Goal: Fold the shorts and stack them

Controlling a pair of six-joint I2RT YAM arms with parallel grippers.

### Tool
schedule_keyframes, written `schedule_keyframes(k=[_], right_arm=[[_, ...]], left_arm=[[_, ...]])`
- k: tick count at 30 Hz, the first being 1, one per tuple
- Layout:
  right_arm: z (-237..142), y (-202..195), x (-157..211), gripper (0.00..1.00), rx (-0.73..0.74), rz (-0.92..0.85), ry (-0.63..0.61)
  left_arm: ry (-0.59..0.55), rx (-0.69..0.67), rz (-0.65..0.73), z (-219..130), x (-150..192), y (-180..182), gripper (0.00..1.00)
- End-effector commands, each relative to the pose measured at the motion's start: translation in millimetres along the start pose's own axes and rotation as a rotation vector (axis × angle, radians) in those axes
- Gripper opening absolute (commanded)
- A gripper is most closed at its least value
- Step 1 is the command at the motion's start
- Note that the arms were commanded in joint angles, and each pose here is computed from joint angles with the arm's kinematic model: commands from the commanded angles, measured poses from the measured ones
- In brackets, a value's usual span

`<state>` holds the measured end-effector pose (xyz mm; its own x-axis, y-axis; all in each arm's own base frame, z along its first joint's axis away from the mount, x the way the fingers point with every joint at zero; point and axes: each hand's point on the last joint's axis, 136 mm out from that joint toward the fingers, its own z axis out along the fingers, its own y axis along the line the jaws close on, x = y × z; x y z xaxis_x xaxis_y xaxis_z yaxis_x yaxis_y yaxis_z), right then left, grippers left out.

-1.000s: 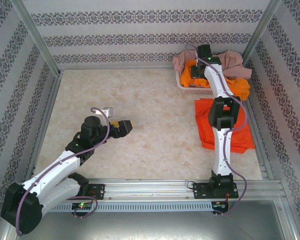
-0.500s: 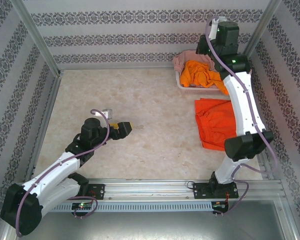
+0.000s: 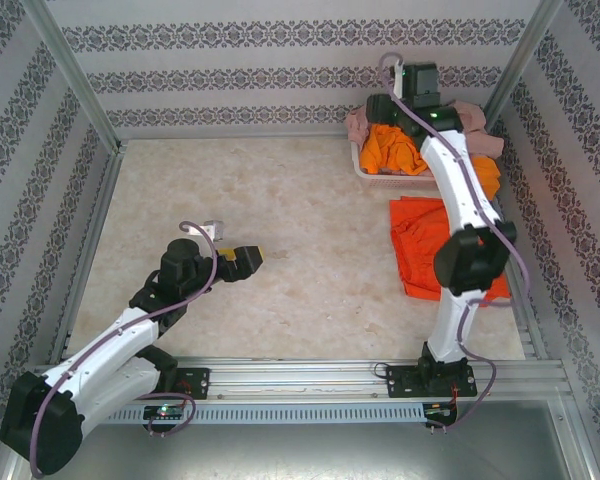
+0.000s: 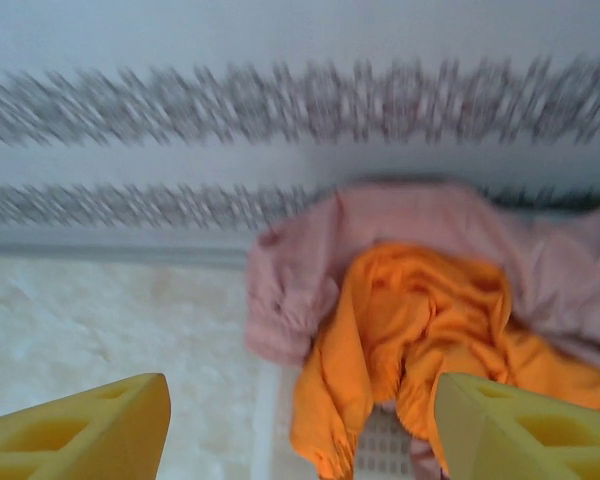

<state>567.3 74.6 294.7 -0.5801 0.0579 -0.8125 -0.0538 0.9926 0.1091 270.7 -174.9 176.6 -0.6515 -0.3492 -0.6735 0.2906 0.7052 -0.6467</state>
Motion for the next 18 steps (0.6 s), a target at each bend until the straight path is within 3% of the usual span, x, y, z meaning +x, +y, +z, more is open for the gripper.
schedule_keyframes(k=[1,9,12,18], right_arm=[[45.4,-8.9,41.9,0.71,-0.018,0.063,0.151],[122.7,-18.3,98.0,0.71,-0.043,0.141,0.306],[138.8,-21.7,113.1,0.66,-0.036,0.156,0.341],[144.4,-20.2,114.8,0.17,-0.085,0.237,0.354]], left_arm=[[-0.002,-0.019,-0.007,-2.1,1.9,6.5,1.00],[0.008,-0.041,0.001,-1.2,5.2,11.8,1.00],[0.012,-0.049,0.002,-0.3,6.1,14.0,1.00],[0.017,-0.056,-0.002,0.6,7.9,16.9,1.00]])
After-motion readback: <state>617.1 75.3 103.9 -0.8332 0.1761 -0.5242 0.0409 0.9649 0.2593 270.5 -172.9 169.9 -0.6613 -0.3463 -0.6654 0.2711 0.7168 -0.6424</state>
